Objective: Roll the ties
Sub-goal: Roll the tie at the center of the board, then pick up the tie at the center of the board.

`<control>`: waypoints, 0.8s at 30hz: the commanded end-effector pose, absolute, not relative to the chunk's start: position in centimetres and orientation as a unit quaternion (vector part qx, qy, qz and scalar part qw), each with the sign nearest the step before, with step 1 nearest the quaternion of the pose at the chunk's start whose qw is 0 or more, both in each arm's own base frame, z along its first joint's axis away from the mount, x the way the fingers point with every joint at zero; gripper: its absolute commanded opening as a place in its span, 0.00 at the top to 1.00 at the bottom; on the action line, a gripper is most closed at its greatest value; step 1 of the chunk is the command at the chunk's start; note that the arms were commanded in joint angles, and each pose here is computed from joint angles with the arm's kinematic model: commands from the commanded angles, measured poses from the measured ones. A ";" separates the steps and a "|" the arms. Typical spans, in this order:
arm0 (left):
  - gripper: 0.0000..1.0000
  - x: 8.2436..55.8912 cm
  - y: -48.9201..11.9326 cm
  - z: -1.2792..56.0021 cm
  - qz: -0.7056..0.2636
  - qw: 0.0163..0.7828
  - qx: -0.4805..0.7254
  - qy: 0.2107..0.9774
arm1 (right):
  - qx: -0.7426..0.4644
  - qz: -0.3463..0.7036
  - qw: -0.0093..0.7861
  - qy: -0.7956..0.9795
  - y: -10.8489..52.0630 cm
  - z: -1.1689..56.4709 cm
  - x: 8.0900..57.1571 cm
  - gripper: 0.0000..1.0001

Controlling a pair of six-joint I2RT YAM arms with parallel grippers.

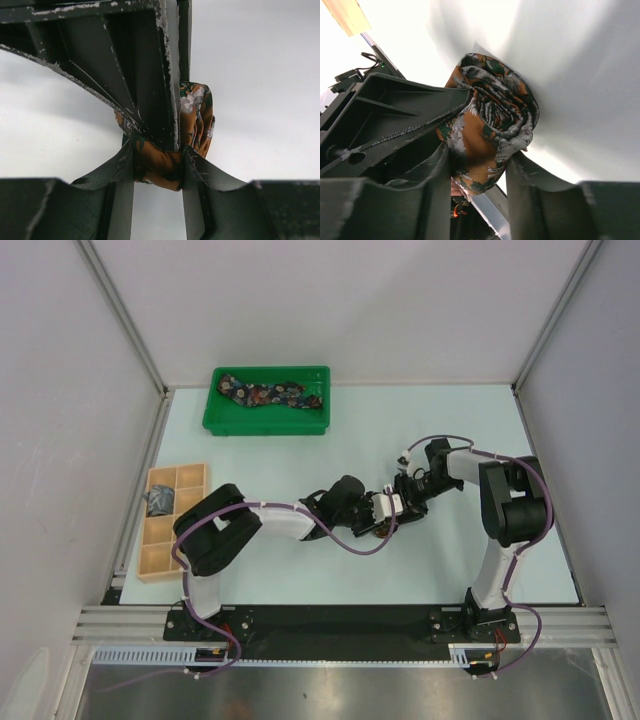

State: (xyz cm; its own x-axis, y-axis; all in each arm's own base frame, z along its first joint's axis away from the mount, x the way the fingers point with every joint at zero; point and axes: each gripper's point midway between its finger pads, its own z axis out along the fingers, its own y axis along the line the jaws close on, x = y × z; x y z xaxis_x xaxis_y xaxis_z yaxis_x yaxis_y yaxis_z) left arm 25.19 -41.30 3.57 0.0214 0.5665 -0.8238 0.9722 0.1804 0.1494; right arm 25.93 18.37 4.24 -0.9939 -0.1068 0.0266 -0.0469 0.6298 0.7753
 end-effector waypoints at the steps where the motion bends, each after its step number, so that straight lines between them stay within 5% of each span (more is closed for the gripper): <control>1: 0.73 21.7 -36.9 -2.8 -0.220 0.291 0.611 0.702 | 0.081 -0.414 -0.006 -0.906 18.8 3.2 26.9 0.71; 7: 0.54 21.4 -37.5 -0.8 -0.245 0.302 0.592 0.706 | 0.081 -0.421 -0.008 -0.904 18.4 3.7 26.7 0.99; 19: 0.09 21.2 -36.6 7.6 -0.325 0.327 0.529 0.713 | 0.083 -0.443 -0.031 -0.892 18.4 5.7 27.2 1.00; 24: 0.04 22.5 -34.6 9.8 -0.359 0.309 0.474 0.742 | 0.090 -0.452 -0.057 -0.886 18.7 7.2 28.0 1.00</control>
State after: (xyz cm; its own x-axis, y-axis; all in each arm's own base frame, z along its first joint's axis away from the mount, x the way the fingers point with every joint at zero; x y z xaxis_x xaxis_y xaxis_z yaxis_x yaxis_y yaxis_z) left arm 22.89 -36.16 7.83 -0.2228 0.5280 -0.8195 0.9611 0.2598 -0.0939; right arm 26.31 18.52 5.20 -0.9921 -0.1129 -0.0548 -0.1116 0.5935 0.7971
